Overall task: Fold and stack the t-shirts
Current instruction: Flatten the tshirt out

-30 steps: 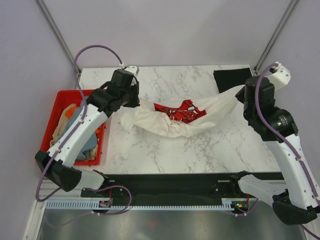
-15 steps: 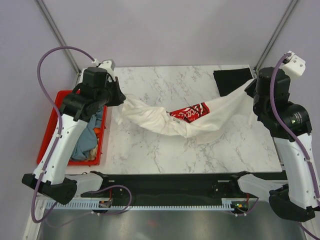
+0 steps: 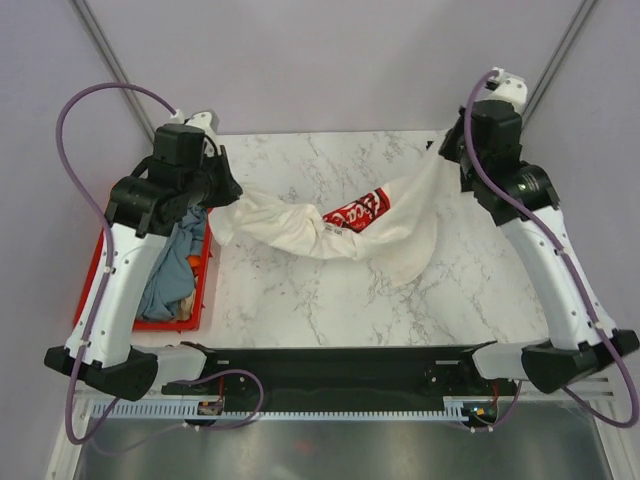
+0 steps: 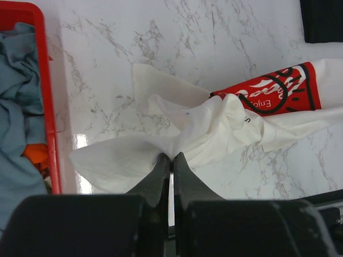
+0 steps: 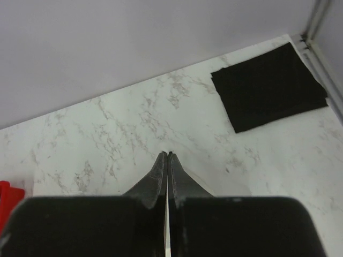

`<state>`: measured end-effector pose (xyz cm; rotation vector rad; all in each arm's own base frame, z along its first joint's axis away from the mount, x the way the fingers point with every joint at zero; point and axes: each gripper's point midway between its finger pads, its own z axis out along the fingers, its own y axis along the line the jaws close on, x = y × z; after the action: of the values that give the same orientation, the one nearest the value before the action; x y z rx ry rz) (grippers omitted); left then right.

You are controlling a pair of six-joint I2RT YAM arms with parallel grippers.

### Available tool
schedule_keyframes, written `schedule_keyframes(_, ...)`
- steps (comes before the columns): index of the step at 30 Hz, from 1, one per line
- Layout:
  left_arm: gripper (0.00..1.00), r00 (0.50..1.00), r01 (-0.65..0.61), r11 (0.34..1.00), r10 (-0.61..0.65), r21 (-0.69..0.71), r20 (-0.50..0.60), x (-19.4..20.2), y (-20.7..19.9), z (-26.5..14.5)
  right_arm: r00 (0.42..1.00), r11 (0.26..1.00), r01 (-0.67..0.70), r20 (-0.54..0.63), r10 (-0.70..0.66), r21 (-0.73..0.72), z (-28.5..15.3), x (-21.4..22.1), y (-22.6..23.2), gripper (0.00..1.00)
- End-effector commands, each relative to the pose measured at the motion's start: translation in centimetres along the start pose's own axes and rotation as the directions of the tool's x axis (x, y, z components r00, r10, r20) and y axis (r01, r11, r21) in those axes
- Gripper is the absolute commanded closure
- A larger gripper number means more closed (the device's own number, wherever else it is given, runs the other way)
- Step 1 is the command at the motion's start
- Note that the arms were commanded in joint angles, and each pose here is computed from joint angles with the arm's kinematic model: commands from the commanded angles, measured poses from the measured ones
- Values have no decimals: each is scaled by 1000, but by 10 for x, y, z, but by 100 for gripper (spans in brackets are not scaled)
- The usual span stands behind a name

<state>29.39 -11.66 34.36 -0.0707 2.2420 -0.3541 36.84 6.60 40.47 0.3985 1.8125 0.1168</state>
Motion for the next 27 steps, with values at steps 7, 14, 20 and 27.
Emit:
schedule_keyframes(7, 98, 977, 71, 997, -68, -8, 204, -25, 12, -103, 988, 887, 28, 150, 47, -460, 93, -55, 141, 100)
schedule_keyframes(14, 98, 982, 169, 930, -187, 327, 24, 25, -41, -96, 994, 813, 18, 97, 47, -582, 162, -38, 175, 100)
schedule_keyframes(20, 98, 893, 441, 797, -342, 413, -293, 131, -52, -38, 988, 866, -64, -155, -16, -495, 253, 74, 131, 96)
schedule_keyframes(27, 98, 784, 561, 788, -406, 256, -469, 237, -19, 16, 936, 959, -98, -351, -1, -267, 272, 139, 77, 45)
